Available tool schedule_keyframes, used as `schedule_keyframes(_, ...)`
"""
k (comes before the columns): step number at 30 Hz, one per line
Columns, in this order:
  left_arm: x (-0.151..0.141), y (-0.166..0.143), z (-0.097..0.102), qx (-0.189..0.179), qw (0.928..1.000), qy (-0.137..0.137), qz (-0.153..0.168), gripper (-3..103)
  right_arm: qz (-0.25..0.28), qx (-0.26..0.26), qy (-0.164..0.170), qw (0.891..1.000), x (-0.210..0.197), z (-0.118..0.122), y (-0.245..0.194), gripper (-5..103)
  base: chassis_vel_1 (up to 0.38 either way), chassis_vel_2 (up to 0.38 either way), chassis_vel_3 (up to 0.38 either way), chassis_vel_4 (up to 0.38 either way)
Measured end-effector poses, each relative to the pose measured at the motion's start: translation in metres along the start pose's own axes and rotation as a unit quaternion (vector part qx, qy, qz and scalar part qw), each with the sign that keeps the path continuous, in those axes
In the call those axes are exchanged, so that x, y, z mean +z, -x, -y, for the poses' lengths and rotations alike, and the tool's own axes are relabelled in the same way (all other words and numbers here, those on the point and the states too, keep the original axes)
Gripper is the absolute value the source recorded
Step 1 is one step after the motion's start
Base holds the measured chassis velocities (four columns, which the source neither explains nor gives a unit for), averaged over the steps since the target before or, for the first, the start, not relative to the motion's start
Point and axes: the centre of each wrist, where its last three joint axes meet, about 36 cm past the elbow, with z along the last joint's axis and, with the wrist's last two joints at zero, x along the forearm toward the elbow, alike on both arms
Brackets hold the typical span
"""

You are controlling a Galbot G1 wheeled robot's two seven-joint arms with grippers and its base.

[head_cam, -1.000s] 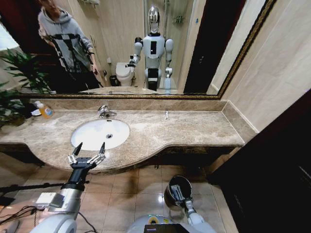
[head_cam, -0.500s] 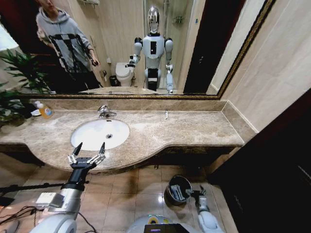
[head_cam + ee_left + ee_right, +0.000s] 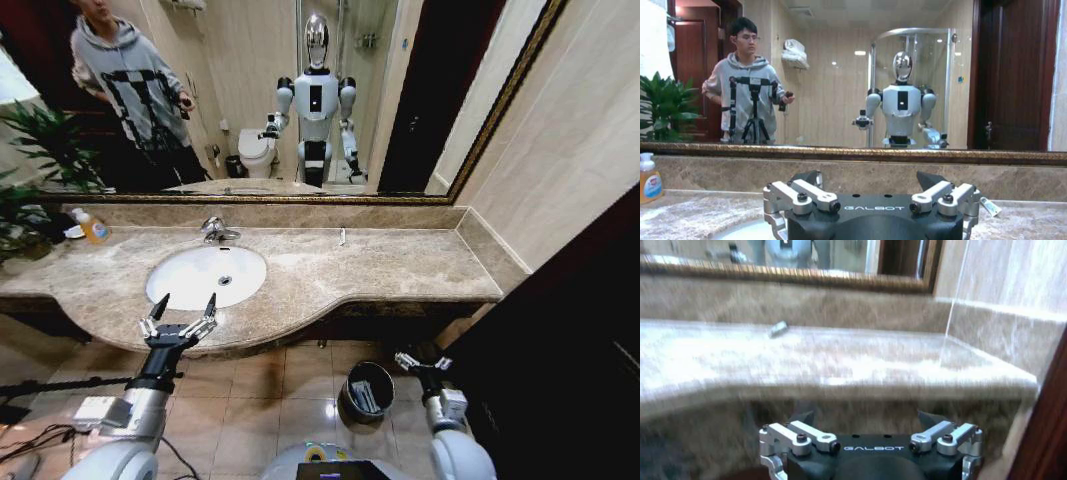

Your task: Pick up the trash from the sink and place it in the trash bin.

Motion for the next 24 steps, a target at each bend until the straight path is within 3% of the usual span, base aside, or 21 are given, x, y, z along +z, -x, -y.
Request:
schedule_keyframes(11, 0.0, 0.0, 0.0, 0.0, 1.0, 0.0, 0.0, 100, 0.033, -0.046, 0.016, 0.998, -0.045, -0.021, 0.036, 100, 0.0, 0.0, 0.0, 0.0)
schedule_keyframes(18, 0.0, 0.0, 0.0, 0.0, 1.0, 0.0, 0.0, 100, 0.058, -0.09, 0.016, 0.994, -0.066, -0.039, 0.089, 100, 0.0, 0.0, 0.0, 0.0)
schedule_keyframes(24, 0.0, 0.0, 0.0, 0.0, 1.0, 0.0, 0.0, 100, 0.073, -0.128, 0.002, 0.989, -0.078, -0.077, 0.16, 100, 0.0, 0.0, 0.0, 0.0)
